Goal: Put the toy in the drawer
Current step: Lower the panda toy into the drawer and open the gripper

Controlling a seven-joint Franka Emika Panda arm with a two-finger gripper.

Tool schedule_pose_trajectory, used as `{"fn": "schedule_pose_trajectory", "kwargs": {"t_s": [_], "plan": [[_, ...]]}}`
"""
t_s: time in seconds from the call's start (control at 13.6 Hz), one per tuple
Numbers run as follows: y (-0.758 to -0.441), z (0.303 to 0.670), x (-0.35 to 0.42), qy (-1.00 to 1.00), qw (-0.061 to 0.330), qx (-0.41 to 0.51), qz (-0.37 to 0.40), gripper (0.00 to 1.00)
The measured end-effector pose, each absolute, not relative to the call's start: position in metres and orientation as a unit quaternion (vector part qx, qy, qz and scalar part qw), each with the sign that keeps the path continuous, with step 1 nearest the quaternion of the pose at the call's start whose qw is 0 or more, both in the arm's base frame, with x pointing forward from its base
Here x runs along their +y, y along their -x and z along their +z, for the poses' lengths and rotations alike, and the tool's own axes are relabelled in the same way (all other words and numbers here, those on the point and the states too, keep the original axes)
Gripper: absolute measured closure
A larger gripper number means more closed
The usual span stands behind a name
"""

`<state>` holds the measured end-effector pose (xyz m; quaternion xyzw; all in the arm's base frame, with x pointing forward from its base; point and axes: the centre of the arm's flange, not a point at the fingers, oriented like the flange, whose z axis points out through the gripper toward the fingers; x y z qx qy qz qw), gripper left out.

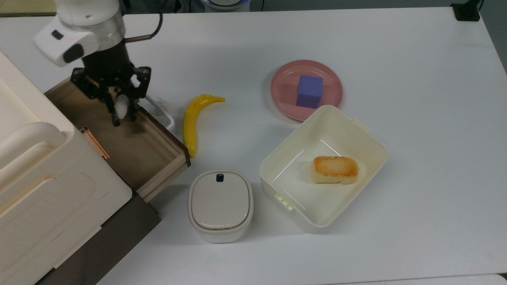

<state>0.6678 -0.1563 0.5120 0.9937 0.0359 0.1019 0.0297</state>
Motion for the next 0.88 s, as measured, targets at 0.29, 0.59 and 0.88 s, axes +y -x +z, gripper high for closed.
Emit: {"fn": "schedule_pose_trajectory", "kwargs": {"t_s": [0.29,0.59,0.88], "plan": [[-0.678,0.483,-0.186,-0.992,0.039,0.02,0.12,0.59],[-0.686,0.454,-0.186,-0.993,0.047,0.028,0.102,0.59],[-0.688,0.453,-0.183,-0.993,0.046,0.017,0.104,0.2]]}}
